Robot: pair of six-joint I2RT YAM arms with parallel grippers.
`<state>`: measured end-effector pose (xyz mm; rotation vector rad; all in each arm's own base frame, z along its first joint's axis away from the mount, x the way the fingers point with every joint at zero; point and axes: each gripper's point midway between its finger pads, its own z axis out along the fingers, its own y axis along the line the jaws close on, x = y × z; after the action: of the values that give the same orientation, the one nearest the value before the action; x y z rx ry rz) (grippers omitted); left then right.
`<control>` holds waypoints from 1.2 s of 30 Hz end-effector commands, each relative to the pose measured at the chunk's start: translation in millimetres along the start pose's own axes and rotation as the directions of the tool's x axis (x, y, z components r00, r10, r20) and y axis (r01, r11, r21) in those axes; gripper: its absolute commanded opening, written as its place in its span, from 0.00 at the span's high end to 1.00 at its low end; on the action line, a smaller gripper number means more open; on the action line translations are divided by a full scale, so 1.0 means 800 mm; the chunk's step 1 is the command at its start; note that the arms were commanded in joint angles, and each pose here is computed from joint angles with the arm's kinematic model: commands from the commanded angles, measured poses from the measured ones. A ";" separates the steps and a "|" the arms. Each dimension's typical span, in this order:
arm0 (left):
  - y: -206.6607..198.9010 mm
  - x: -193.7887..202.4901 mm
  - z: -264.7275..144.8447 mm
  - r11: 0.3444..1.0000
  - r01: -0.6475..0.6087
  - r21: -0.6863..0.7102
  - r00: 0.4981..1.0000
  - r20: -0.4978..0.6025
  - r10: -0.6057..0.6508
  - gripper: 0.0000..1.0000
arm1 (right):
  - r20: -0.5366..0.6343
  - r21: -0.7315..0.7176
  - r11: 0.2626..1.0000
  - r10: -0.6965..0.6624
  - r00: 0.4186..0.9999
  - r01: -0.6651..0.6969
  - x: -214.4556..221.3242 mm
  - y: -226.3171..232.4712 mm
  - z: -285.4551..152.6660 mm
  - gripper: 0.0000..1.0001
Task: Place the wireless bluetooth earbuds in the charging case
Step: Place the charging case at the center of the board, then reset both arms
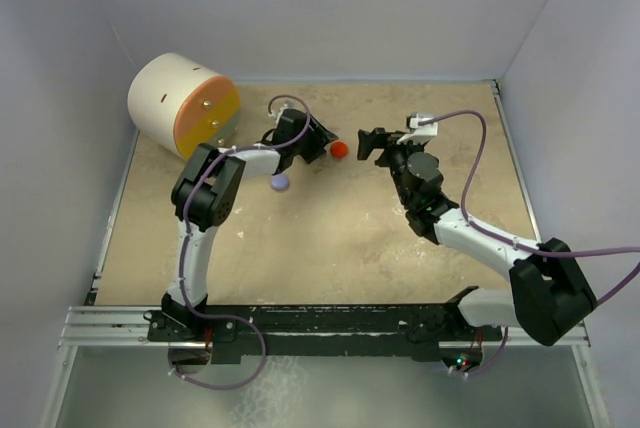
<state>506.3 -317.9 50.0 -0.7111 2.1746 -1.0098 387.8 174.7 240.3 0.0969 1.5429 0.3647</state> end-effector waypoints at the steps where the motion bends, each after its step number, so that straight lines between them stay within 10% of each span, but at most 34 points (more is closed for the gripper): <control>1: -0.056 -0.033 -0.041 0.995 -0.095 0.037 0.993 0.069 0.092 0.42 | 0.064 -0.033 0.998 0.046 0.997 -0.044 -0.029 0.010 -0.002 0.00; 12: -0.129 -0.093 -0.217 0.967 -0.248 0.054 0.931 0.288 0.223 0.36 | 0.046 -0.021 0.996 0.085 0.995 -0.084 -0.041 0.009 -0.012 0.00; 23: -0.012 -0.097 -0.379 0.977 -0.186 -0.102 0.844 0.493 0.212 0.33 | 0.000 -0.057 0.992 0.111 0.994 -0.110 -0.035 0.010 -0.039 0.00; 36: 0.056 -0.089 -0.438 0.971 -0.149 -0.189 0.799 0.555 0.231 0.33 | -0.020 -0.027 0.991 0.129 0.991 -0.129 -0.025 0.000 -0.048 0.00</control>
<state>291.9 -93.4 216.9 -0.7191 1.7466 -0.5172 352.4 165.9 247.9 0.1415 1.5844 0.4675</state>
